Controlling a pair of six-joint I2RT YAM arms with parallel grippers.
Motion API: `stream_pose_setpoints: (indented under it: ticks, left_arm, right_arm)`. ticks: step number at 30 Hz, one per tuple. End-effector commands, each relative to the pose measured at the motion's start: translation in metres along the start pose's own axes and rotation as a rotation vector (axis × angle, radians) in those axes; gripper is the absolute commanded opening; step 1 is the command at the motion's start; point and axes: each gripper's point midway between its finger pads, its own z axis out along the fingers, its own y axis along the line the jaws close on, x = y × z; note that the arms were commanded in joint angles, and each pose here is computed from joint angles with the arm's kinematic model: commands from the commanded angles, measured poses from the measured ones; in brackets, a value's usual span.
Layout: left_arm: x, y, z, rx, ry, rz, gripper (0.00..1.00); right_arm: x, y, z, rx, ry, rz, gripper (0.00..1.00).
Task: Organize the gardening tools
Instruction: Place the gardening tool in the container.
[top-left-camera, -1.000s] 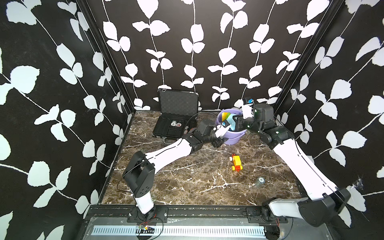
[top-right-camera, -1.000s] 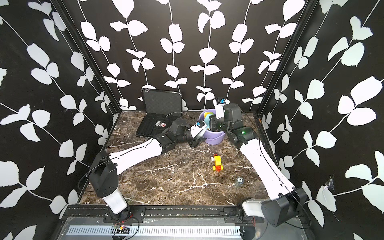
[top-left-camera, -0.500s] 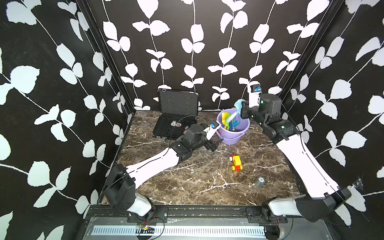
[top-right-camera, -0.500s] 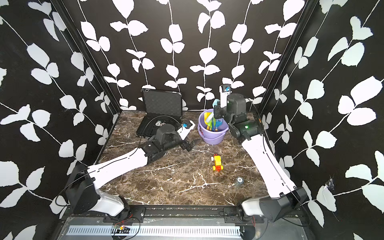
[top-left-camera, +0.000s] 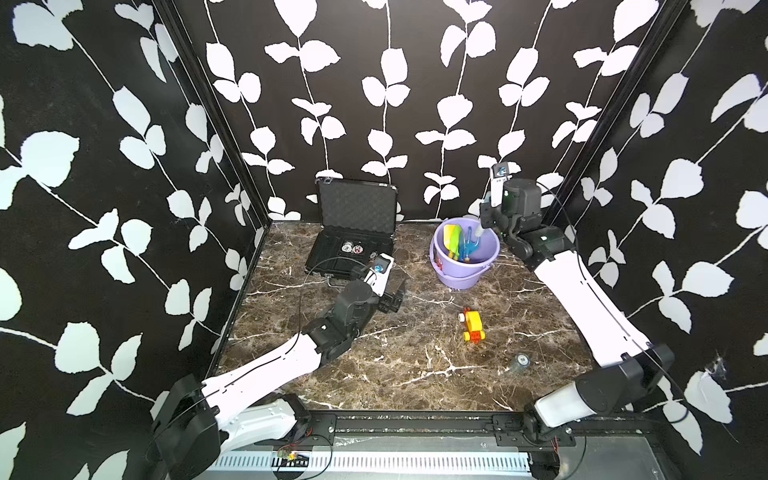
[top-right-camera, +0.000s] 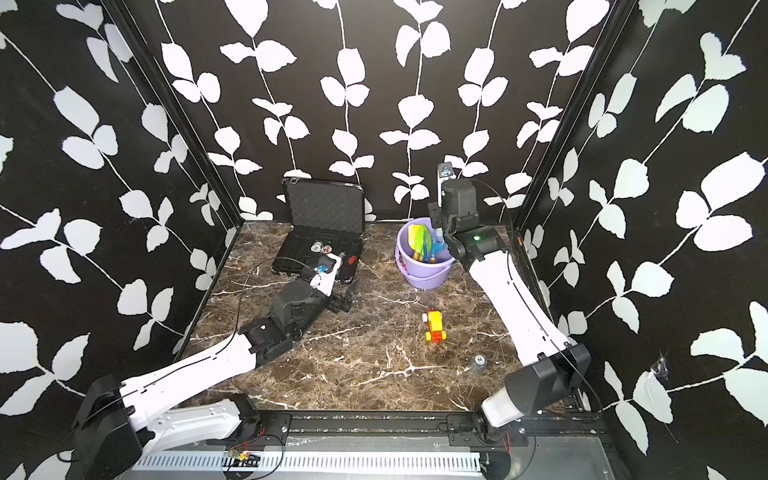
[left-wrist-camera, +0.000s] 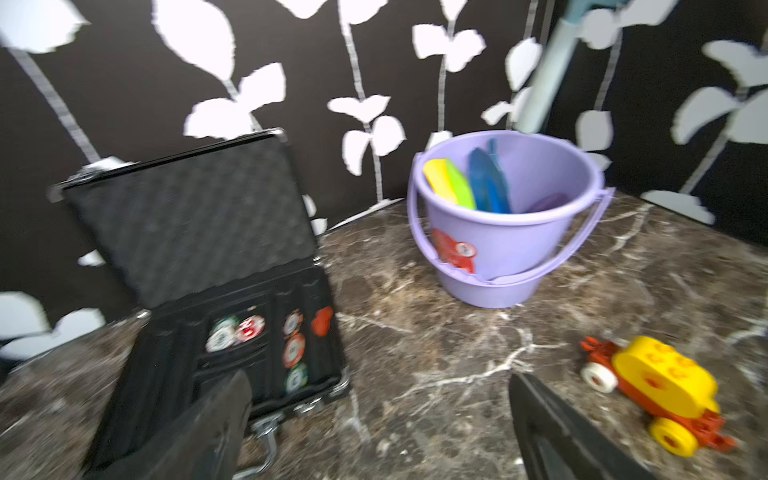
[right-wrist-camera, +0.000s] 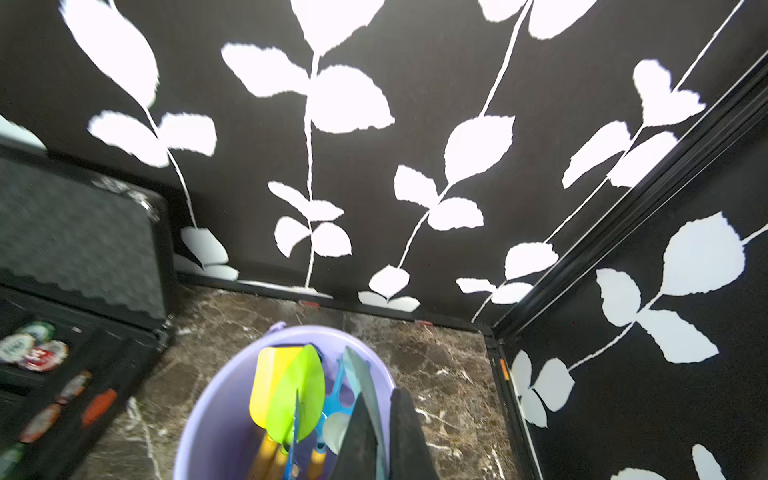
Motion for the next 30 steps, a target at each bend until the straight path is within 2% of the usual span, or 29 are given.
stream_pose_setpoints:
  ticks: [1,11,24,30]
  left_arm:
    - [-0.002,0.030,-0.012,-0.148,-0.035,-0.058,0.99]
    - [0.017,0.053,-0.026,-0.245,0.005,-0.067,0.99]
    - [0.045,0.077,-0.036,-0.315,0.047,-0.103,0.99]
    - [0.059,0.090,-0.041,-0.349,0.067,-0.124,0.99]
  right_arm:
    - [0.017,0.000,0.019,0.038,0.025,-0.021,0.00]
    - [0.084,0.025,0.072,0.002,0.179,-0.045,0.00]
    - [0.157,0.038,0.102,-0.008,0.280,0.008,0.00]
    - [0.176,0.037,0.112,-0.001,0.313,0.031,0.00]
